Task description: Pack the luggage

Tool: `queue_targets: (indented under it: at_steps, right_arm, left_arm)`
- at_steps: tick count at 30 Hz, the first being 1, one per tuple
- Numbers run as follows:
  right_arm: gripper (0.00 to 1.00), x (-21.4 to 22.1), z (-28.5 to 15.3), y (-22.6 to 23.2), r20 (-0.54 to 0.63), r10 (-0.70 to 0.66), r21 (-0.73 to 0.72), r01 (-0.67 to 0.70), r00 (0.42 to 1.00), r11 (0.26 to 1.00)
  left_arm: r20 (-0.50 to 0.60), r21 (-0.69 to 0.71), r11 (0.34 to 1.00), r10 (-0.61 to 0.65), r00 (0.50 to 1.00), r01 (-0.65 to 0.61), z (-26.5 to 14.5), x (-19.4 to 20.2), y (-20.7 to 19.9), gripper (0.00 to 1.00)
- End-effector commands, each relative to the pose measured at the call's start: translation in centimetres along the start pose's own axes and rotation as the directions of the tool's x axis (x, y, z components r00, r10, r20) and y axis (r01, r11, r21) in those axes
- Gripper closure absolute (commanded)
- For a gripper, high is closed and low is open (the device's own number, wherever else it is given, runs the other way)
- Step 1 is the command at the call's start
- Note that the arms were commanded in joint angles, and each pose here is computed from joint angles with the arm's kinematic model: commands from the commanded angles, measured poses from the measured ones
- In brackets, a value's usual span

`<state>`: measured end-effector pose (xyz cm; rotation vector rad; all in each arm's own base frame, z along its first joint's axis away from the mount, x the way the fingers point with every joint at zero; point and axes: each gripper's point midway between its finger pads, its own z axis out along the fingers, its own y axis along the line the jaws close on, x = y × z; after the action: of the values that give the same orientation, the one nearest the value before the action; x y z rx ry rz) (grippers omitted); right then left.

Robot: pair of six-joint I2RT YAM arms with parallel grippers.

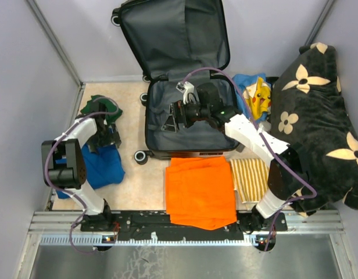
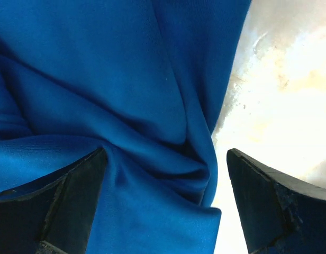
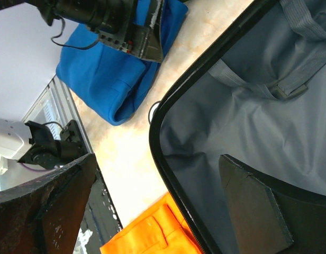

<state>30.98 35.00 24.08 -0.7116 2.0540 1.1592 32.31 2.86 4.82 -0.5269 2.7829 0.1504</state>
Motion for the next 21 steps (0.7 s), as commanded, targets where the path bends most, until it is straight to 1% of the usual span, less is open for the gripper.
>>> queue_targets:
  at_steps: [1,5,6,7,10,11,12,13,14,17,19,21]
  right_arm:
    - [0.01,-1.4,-0.8,0.6,0.048,-0.044,-0.006,0.045,0.998,0.999]
    - [0.01,-1.4,-0.7,0.4,0.047,-0.043,-0.001,0.043,0.998,0.999]
    - [0.01,-1.4,-0.7,0.4,0.047,-0.043,0.002,0.043,0.998,0.999]
    - [0.01,-1.4,-0.7,0.3,0.046,-0.043,0.005,0.043,0.998,0.999]
    - [0.01,-1.3,-0.7,0.0,0.044,-0.045,0.016,0.044,0.998,0.999]
    - [0.01,-1.3,-0.7,0.0,0.045,-0.046,0.019,0.045,0.998,0.999]
    - [0.01,-1.2,-0.6,-0.1,0.044,-0.046,0.021,0.045,0.998,0.999]
    - [0.01,-1.3,-0.6,-0.1,0.046,-0.048,0.022,0.047,0.998,0.999]
    - [0.01,-1.3,-0.6,-0.1,0.045,-0.047,0.023,0.046,0.998,0.999]
    - [0.01,-1.3,-0.7,0.0,0.046,-0.048,0.023,0.047,0.998,0.999]
    - [0.01,-1.4,-0.8,0.0,0.049,-0.052,0.024,0.051,0.997,0.998]
    - [0.01,-1.5,-1.0,0.2,0.052,-0.060,0.025,0.059,0.997,0.998]
  left_arm:
    - [0.088,-0.032,0.999,-0.027,0.996,0.030,2.4,-1.6,-0.9,0.00]
    - [0.023,-0.089,0.996,-0.006,1.000,0.008,5.2,0.6,0.0,0.00]
    - [0.006,-0.096,0.995,-0.001,1.000,0.002,5.8,1.2,0.1,0.02]
    - [-0.003,-0.096,0.995,0.005,1.000,-0.005,6.2,1.6,0.2,0.08]
    - [-0.018,-0.053,0.998,0.026,0.999,-0.027,6.9,2.3,-0.4,0.46]
    - [-0.031,-0.030,0.999,0.034,0.999,-0.035,7.0,2.5,-0.8,0.62]
    - [-0.039,0.000,0.999,0.046,0.998,-0.046,7.1,2.7,-1.2,0.81]
    - [-0.042,0.021,0.998,0.055,0.998,-0.054,7.0,2.6,-1.5,0.93]
    - [-0.043,0.037,0.998,0.055,0.998,-0.053,6.8,2.5,-1.7,0.99]
    - [-0.011,0.077,0.995,0.061,0.998,-0.060,5.5,1.3,-2.2,1.00]
    - [0.028,0.117,0.991,0.068,0.997,-0.071,3.9,0.2,-2.5,1.00]
    - [0.088,0.181,0.977,0.093,0.992,-0.108,1.8,-0.7,-3.2,1.00]
